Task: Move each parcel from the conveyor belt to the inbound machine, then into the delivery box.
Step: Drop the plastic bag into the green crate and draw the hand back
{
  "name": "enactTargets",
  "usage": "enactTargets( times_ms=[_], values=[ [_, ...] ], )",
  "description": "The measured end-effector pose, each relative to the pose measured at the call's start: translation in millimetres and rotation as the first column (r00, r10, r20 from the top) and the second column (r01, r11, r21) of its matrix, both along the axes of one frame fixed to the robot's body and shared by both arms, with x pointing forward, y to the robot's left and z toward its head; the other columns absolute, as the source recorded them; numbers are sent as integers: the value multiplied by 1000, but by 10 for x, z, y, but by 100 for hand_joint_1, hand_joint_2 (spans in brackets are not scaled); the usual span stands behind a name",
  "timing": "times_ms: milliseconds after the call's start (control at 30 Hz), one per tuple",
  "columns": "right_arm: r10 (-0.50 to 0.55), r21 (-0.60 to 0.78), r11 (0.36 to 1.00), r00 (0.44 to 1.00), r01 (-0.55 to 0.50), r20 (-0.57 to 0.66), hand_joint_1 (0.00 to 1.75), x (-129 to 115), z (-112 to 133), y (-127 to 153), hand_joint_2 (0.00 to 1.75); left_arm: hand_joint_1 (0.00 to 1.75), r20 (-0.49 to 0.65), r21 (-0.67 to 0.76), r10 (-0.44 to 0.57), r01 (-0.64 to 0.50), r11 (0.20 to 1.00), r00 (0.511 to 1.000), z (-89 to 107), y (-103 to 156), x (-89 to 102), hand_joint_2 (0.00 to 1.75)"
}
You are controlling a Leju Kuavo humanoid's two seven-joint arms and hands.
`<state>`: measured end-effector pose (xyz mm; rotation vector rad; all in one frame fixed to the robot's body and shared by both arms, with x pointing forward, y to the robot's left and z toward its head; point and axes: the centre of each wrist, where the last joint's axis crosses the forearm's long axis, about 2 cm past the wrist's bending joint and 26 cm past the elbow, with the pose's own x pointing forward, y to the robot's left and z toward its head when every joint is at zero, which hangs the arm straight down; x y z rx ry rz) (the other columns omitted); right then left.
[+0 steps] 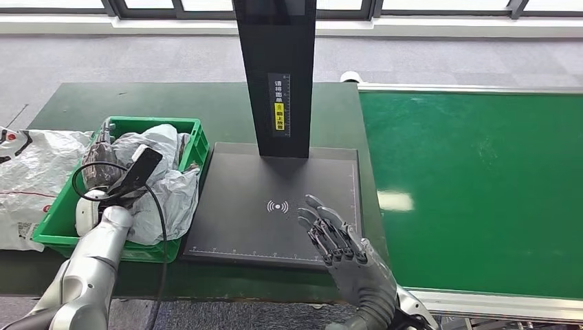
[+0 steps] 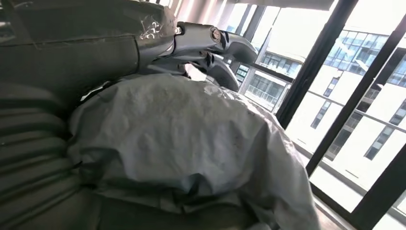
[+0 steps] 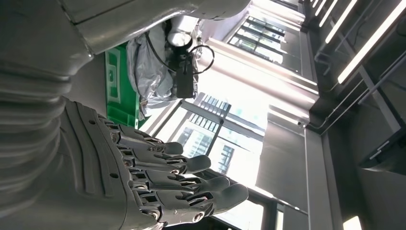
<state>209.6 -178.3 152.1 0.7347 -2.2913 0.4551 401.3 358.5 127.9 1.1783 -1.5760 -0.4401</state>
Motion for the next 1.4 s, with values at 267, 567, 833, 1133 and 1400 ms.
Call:
enactTargets(
  times_ms=[267,567,833,1133,1400],
  values=[
    [-30,-2,1000,999,30,-15,0,-60,-42,-7,175,0,216,-303,-70,135,944,974,-7,-99,-206,0],
    [-54,-1,999,998,54,-17,0,-115,-48,-15,175,0,418,-431,-55,251,867,907,46,-239,-671,0],
    [-79,-1,997,997,79,-9,0,-142,-32,-27,175,0,528,-504,-82,389,771,845,88,-295,-789,0],
    [-187,-72,980,982,188,15,0,-158,-68,-86,175,0,707,-504,-339,779,374,620,87,-799,-1073,0],
    [-508,-178,847,861,501,8,0,87,-316,-120,175,0,799,-450,-459,893,-26,389,60,-1217,-1412,0]
  ],
)
